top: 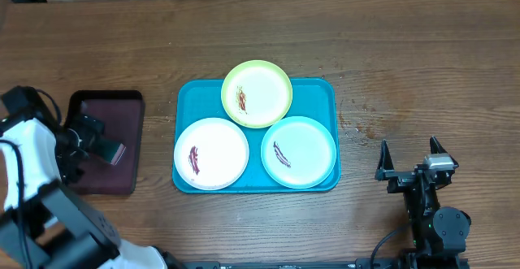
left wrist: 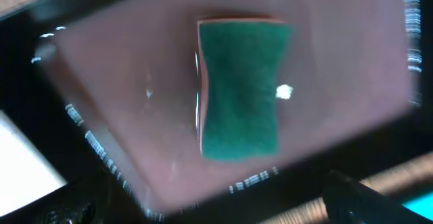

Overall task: Clean dirty plates on tray and stack at the side
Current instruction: 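Move the left gripper over the sponge in the dark tray, then lower the left gripper and grasp the green sponge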

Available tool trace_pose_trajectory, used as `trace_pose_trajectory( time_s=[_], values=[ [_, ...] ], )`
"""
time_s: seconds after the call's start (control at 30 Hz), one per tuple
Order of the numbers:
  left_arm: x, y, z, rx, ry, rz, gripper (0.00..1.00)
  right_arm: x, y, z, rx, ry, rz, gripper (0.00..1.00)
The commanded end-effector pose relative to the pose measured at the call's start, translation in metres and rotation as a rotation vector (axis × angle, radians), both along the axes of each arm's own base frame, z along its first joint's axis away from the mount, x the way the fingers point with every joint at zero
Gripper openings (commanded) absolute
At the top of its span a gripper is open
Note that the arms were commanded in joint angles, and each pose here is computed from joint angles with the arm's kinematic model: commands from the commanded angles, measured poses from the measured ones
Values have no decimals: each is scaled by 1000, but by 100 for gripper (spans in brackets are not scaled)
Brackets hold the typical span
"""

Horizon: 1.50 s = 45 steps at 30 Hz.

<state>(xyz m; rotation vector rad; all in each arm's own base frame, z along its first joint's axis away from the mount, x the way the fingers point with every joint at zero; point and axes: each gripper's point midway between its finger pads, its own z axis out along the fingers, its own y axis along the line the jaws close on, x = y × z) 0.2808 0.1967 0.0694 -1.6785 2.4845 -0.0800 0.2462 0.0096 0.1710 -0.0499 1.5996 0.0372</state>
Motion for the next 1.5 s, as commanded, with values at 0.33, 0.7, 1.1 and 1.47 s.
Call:
trace_pose_trajectory(
  time_s=[0.33,0.7,1.1,1.47],
  values=[
    [20,4,-77,-77,42,6,88,0,-2,-1,-1,-6,-13,100],
    [18,-3,-98,-132,70,5,4,0,-2,-1,-1,-6,-13,100],
    [19,17,-99,-29,82,13,100,0,-2,-1,-1,-6,-13,100],
    [16,29,-98,35,105,22,24,0,-2,-1,-1,-6,-12,100]
  ],
)
